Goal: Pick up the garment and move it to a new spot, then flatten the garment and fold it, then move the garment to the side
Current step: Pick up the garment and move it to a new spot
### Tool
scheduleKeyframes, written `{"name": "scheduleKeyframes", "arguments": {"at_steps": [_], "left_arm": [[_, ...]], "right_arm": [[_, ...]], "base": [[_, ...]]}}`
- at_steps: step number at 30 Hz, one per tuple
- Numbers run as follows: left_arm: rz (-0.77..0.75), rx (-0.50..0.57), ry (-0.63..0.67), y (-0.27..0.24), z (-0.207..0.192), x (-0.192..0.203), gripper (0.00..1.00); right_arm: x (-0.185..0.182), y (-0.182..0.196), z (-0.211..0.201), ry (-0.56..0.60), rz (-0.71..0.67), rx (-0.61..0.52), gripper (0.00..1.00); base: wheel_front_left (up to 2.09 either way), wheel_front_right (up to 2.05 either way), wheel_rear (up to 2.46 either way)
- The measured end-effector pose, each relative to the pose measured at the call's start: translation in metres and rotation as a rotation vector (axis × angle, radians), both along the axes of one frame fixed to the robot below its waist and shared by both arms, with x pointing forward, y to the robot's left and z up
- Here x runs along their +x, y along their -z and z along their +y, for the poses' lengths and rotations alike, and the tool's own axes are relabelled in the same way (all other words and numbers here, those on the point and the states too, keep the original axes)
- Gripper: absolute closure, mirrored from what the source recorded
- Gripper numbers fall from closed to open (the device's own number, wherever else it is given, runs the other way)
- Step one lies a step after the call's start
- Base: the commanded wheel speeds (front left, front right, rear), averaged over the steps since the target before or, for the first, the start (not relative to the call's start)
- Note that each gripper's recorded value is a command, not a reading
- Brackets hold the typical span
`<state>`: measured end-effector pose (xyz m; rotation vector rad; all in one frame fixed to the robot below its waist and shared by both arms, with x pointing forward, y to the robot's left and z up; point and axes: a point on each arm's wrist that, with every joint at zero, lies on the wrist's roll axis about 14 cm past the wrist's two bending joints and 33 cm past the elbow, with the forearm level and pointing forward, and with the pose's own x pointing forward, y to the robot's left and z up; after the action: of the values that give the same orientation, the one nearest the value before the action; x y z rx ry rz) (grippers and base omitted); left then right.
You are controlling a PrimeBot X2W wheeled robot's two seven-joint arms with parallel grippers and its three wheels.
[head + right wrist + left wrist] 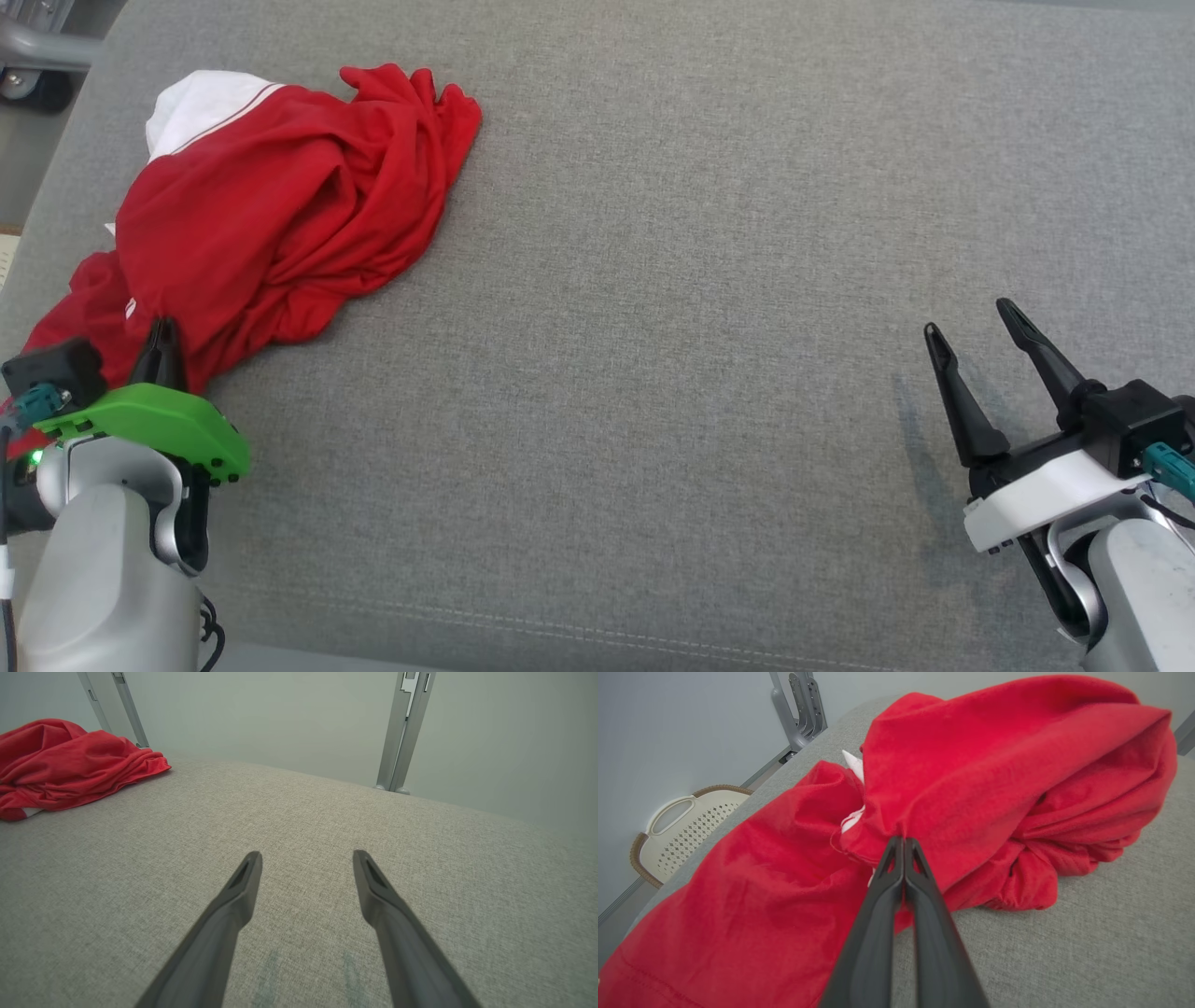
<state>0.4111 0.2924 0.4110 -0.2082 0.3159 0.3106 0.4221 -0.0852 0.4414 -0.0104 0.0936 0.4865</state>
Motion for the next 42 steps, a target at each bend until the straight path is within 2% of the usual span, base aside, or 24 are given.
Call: {"name": "scheduleKeyframes", "arguments": {"at_steps": [8, 13, 20, 26, 30, 31, 32, 37, 42], "left_arm": [[-0.197, 0.042, 0.158, -0.064, -0.034, 0.047, 1.00], [-0.338, 0.043, 0.325, -0.112, -0.093, 0.077, 1.00], [-0.439, 0.043, 0.593, -0.152, -0.195, 0.090, 1.00], [-0.439, 0.071, 0.864, -0.165, -0.288, 0.078, 1.00], [-0.404, 0.093, 1.055, -0.155, -0.343, 0.055, 1.00], [-0.395, 0.068, 1.113, -0.152, -0.358, 0.044, 1.00], [-0.395, 0.068, 1.113, -0.152, -0.358, 0.044, 1.00], [-0.380, -0.088, 1.342, -0.156, -0.423, -0.005, 1.00], [-0.400, -0.144, 1.462, -0.169, -0.455, -0.021, 1.00]], "right_arm": [[-0.005, -0.010, 0.001, 0.018, -0.012, 0.023, 0.00], [-0.010, -0.018, 0.005, 0.032, -0.025, 0.052, 0.00], [-0.019, -0.028, -0.012, 0.103, -0.041, 0.067, 0.00], [-0.026, -0.039, -0.041, 0.209, -0.065, 0.081, 0.00], [-0.030, -0.050, -0.061, 0.290, -0.092, 0.095, 0.00], [-0.032, -0.052, -0.066, 0.315, -0.099, 0.101, 0.00], [-0.032, -0.052, -0.066, 0.315, -0.099, 0.101, 0.00], [-0.040, -0.060, -0.086, 0.415, -0.119, 0.126, 0.00], [-0.053, -0.058, -0.105, 0.495, -0.107, 0.135, 0.00]], "base": [[0.00, 0.00, 0.00], [0.00, 0.00, 0.00], [0.00, 0.00, 0.00], [0.00, 0.00, 0.00], [0.00, 0.00, 0.00], [0.00, 0.00, 0.00], [0.00, 0.00, 0.00], [0.00, 0.00, 0.00], [0.00, 0.00, 0.00]]}}
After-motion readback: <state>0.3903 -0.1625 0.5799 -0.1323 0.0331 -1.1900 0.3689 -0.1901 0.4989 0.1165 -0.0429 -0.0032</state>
